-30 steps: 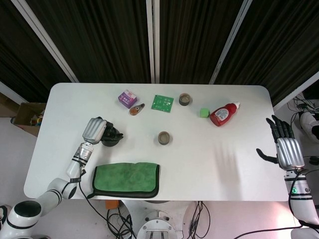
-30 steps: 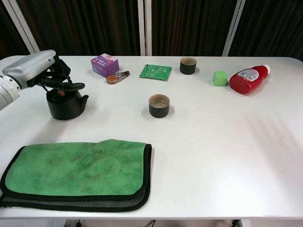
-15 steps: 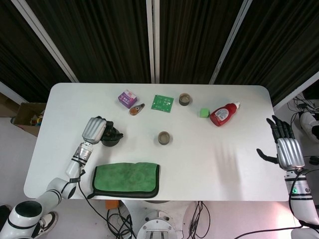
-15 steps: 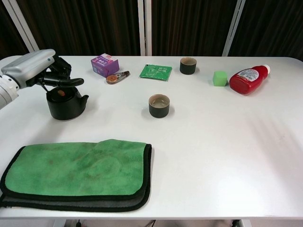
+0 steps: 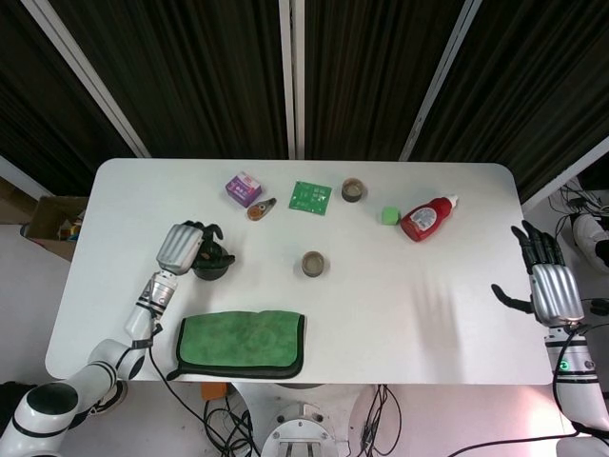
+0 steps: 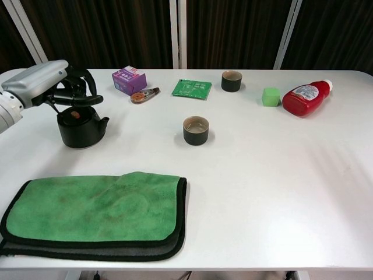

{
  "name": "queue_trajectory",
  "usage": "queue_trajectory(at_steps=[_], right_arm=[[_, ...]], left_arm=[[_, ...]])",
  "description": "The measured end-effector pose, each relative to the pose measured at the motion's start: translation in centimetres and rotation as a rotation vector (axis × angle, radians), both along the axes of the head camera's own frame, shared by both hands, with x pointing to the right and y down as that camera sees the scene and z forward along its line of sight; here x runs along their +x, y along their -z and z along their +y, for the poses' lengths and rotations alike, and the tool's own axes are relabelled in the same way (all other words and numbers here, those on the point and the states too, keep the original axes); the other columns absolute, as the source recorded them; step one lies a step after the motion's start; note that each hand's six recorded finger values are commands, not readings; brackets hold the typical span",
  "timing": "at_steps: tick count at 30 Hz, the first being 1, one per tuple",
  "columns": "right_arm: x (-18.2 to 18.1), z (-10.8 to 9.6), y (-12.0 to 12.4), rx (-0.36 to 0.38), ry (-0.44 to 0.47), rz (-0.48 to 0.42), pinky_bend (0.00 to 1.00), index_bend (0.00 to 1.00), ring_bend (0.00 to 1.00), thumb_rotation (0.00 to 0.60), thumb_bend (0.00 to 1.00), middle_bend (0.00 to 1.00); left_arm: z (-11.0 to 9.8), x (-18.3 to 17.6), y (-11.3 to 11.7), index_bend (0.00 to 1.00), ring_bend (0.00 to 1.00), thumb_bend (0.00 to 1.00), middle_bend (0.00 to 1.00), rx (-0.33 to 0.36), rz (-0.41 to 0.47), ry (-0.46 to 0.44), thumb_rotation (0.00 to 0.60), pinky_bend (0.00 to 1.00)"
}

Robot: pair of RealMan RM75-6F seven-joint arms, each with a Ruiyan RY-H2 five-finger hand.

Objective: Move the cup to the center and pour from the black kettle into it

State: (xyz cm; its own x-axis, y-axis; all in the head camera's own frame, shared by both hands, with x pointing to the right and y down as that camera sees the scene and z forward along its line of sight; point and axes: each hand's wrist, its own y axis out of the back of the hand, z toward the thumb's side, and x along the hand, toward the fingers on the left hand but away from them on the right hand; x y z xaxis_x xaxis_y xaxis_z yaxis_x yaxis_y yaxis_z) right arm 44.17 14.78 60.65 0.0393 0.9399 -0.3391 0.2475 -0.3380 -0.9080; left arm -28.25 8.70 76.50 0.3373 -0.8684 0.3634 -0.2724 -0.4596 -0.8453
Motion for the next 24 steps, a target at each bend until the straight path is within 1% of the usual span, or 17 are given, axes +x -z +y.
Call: queue_trajectory(at_steps=[1, 3, 5, 9, 11, 12, 14, 16, 17, 18, 19, 21, 22, 24], right_arm=[[0.0, 0.0, 0.0, 0.000, 0.001, 0.001, 0.00, 0.00, 0.00, 0.600, 0.19, 0.00], [0.0, 0.0, 0.0, 0.000, 0.004, 0.002, 0.00, 0.00, 0.00, 0.600, 0.19, 0.00], [-0.1, 0.0, 0.1, 0.001, 0.005, 0.001, 0.00, 0.00, 0.00, 0.600, 0.19, 0.00], [0.1, 0.1, 0.2, 0.002, 0.001, 0.005, 0.00, 0.00, 0.00, 0.600, 0.19, 0.00], [0.4, 0.3, 0.2, 0.001, -0.002, 0.013, 0.00, 0.00, 0.00, 0.600, 0.19, 0.00], [0.6, 0.5, 0.3, 0.000, -0.005, 0.020, 0.00, 0.00, 0.00, 0.600, 0.19, 0.00], [1.1, 0.9, 0.4, 0.001, -0.011, 0.034, 0.00, 0.00, 0.00, 0.600, 0.19, 0.00], [1.7, 1.5, 0.7, 0.007, -0.016, 0.067, 0.00, 0.00, 0.00, 0.600, 0.19, 0.00], [2.1, 1.9, 0.8, 0.010, -0.018, 0.087, 0.00, 0.00, 0.00, 0.600, 0.19, 0.00], [2.6, 2.6, 0.9, 0.013, -0.025, 0.118, 0.00, 0.00, 0.00, 0.600, 0.20, 0.00], [3.0, 3.3, 1.0, 0.013, -0.033, 0.142, 0.00, 0.00, 0.00, 0.600, 0.20, 0.00], [4.1, 5.2, 1.2, 0.010, -0.064, 0.183, 0.00, 0.00, 0.00, 0.600, 0.20, 0.00], [4.6, 6.1, 1.3, 0.007, -0.081, 0.194, 0.00, 0.00, 0.00, 0.600, 0.20, 0.00], [5.7, 8.2, 1.6, 0.000, -0.119, 0.218, 0.00, 0.00, 0.00, 0.600, 0.20, 0.00]], left_arm=[[-0.1, 0.0, 0.2, 0.25, 0.31, 0.03, 0.38, 0.009, 0.007, 0.003, 0.177, 0.36], [-0.4, -0.1, 0.7, 0.20, 0.23, 0.03, 0.30, 0.028, 0.021, 0.012, 0.178, 0.30], [-1.0, -0.2, 1.6, 0.18, 0.18, 0.03, 0.25, 0.058, 0.048, 0.031, 0.177, 0.27], [-1.9, -0.7, 3.6, 0.14, 0.14, 0.03, 0.23, 0.118, 0.094, 0.055, 0.173, 0.23], [-2.2, -1.2, 5.0, 0.13, 0.13, 0.03, 0.23, 0.156, 0.112, 0.064, 0.176, 0.22], [-2.2, -1.6, 5.7, 0.13, 0.13, 0.03, 0.22, 0.173, 0.113, 0.067, 0.203, 0.22], [-1.9, -2.8, 7.4, 0.11, 0.12, 0.04, 0.20, 0.205, 0.093, 0.069, 0.281, 0.21], [-1.0, -4.7, 9.4, 0.09, 0.11, 0.04, 0.17, 0.227, 0.033, 0.068, 0.340, 0.20], [-0.7, -5.2, 9.9, 0.09, 0.10, 0.04, 0.16, 0.229, 0.013, 0.068, 0.374, 0.20], [0.0, -6.2, 10.7, 0.09, 0.10, 0.04, 0.16, 0.228, -0.019, 0.067, 0.395, 0.19], [1.1, -7.7, 11.7, 0.08, 0.10, 0.04, 0.16, 0.222, -0.069, 0.067, 0.430, 0.18], [3.5, -10.3, 13.3, 0.08, 0.10, 0.05, 0.16, 0.200, -0.151, 0.073, 0.435, 0.18], [5.3, -12.0, 14.3, 0.08, 0.10, 0.05, 0.16, 0.182, -0.203, 0.082, 0.431, 0.18], [8.1, -14.2, 15.4, 0.08, 0.10, 0.05, 0.16, 0.156, -0.261, 0.104, 0.412, 0.18]])
